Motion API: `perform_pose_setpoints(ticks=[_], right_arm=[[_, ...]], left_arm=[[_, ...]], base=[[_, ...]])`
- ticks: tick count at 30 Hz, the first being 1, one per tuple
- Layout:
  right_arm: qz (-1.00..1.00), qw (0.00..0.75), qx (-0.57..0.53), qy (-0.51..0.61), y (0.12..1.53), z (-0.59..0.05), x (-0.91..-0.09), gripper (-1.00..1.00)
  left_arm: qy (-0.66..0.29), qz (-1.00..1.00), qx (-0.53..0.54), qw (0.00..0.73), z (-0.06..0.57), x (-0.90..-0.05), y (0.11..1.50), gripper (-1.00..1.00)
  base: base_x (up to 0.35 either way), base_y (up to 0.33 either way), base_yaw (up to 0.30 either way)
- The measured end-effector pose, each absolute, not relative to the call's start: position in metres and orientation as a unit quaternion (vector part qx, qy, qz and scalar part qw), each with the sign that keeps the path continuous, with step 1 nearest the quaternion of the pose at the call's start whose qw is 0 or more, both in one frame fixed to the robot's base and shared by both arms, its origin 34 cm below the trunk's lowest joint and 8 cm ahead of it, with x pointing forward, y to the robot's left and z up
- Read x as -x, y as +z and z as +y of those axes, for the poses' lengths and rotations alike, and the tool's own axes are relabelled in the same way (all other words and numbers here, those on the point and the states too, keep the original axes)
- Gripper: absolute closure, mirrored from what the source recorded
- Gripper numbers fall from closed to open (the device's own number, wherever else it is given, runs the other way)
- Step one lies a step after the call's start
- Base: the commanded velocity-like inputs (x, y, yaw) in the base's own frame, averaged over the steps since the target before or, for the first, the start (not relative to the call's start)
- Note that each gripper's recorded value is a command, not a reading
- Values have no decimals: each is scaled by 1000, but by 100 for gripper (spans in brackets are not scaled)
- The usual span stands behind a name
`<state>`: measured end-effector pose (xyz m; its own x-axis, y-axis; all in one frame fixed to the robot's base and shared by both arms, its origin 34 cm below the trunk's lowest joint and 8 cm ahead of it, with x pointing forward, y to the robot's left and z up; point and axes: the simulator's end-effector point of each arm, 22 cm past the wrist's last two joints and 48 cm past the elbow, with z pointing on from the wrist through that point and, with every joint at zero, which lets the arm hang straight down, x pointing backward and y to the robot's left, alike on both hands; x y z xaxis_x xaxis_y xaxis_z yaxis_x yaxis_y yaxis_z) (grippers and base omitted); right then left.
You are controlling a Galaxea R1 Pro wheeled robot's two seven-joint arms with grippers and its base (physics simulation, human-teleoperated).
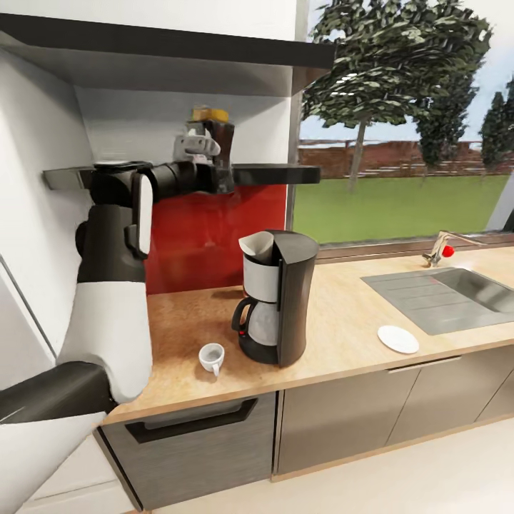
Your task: Set up a coffee station on the kitchen countertop: keep the coffee maker on the countertop, move the bottle of coffee from the kitchen shelf to the counter next to the coffee maker, place a paper coffee filter on top of the coffee maker, put the saucer next to the coffee maker with the coffee cup on the saucer, and place the electric kettle next to the coffee maker.
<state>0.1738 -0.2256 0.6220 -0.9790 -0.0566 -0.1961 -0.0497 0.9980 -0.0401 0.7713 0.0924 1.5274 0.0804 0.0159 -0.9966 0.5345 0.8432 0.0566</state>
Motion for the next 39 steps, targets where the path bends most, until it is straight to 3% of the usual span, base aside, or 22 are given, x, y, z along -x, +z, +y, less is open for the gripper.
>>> perform_pose_setpoints(ticks=[14,18,21,39], right_arm=[[994,100,26,-17,622,-225,-175,-100],[994,101,27,-17,622,-225,-175,-100],[994,101,27,-16,622,-224,-175,-100],[991,133,21,-18,625,-228,-189,-100]], left_arm=[[-195,700,-223,650,122,-742,1369,100],[-153,708,-216,655,161,-747,1330,100],[-121,705,-152,682,236,-751,1309,100],[31,758,-75,648,285,-780,1155,100]], base=[[0,0,0],[0,0,0],[0,0,0],[0,0,-48]])
